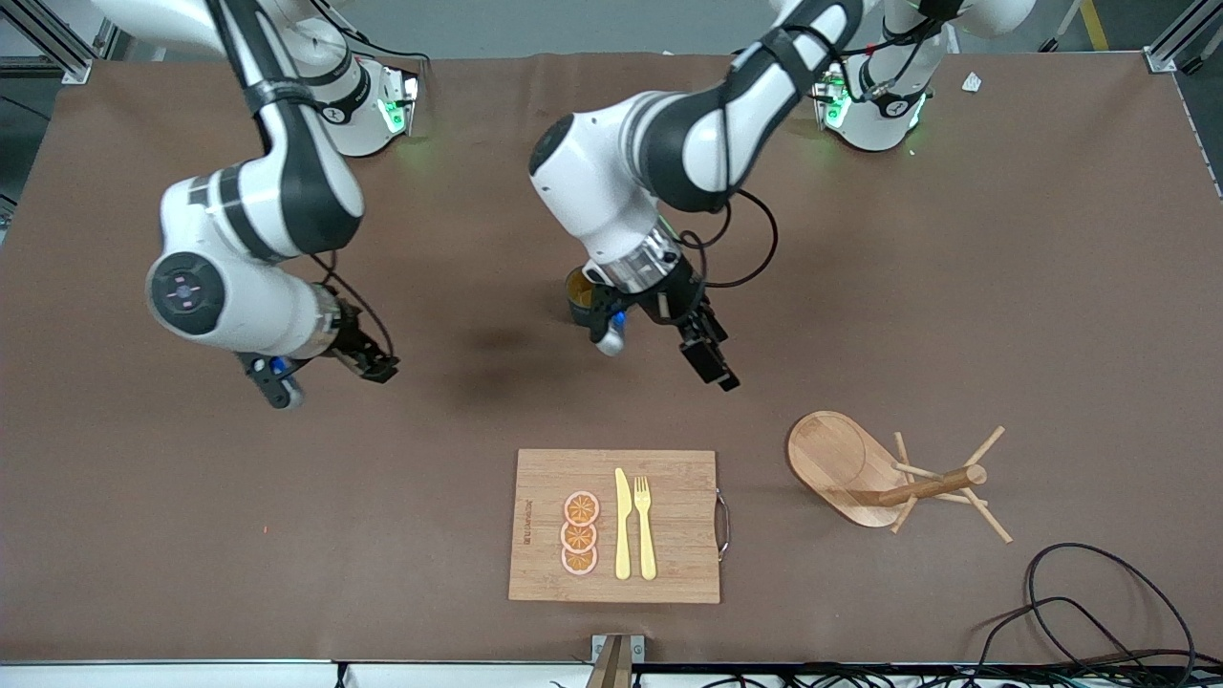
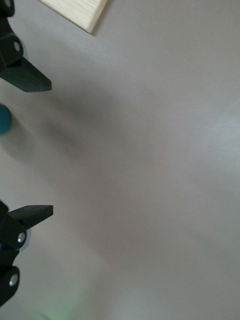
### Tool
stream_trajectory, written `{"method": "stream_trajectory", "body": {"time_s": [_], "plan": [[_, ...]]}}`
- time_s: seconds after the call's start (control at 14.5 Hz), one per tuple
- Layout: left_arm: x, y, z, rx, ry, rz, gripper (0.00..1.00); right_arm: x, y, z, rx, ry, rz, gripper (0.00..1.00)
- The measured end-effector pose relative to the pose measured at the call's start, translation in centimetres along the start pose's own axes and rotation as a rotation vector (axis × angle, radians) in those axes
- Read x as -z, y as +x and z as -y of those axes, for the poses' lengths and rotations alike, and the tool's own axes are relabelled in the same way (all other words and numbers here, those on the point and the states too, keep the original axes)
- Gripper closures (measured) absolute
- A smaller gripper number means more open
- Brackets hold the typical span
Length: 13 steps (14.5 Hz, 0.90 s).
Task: Transfer cup from left to right arm and place
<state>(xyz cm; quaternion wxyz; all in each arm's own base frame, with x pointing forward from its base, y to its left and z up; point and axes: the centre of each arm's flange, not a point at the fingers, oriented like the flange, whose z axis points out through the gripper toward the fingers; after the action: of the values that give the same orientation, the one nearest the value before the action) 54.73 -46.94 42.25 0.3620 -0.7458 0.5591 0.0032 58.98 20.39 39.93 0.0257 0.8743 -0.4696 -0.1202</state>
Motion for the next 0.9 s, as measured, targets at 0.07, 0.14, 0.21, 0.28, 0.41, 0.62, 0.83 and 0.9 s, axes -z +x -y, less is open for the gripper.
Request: {"method": "stream_trajectory", "body": {"time_s": [0.07,0.14,0.21,0.28,0.41,0.62,0.83,0.9], "plan": [[-0.6,-0.8,1.1,0.059,-0.029,-0.013,0.00,-0.2,-1.6,0.5,-0.056,0.001,0.001,0.00],[-1.2,-1.6,2.4,0.120,-0.058,-0.027,0.00,-0.3,-3.3,0.9,-0.113,0.001,-0.001,0.00],[-1.9,-2.7,3.7,0.187,-0.099,-0.040,0.00,-0.6,-5.0,1.3,-0.170,0.003,-0.007,0.00],[-2.6,-4.0,5.1,0.255,-0.139,-0.046,0.00,-0.8,-6.8,1.7,-0.230,0.008,-0.012,0.00],[-3.8,-6.9,7.9,0.419,-0.226,-0.057,0.00,-1.3,-10.3,2.3,-0.328,0.013,-0.022,0.00],[-5.3,-12.3,12.4,0.670,-0.351,-0.082,0.00,-2.9,-15.8,2.9,-0.467,0.034,-0.035,0.00],[-6.3,-17.4,15.9,0.850,-0.418,-0.087,0.00,-5.8,-21.2,2.9,-0.569,0.069,-0.041,0.00],[-6.5,-18.8,16.7,0.896,-0.436,-0.088,0.00,-6.9,-22.9,2.7,-0.597,0.082,-0.041,0.00]]}}
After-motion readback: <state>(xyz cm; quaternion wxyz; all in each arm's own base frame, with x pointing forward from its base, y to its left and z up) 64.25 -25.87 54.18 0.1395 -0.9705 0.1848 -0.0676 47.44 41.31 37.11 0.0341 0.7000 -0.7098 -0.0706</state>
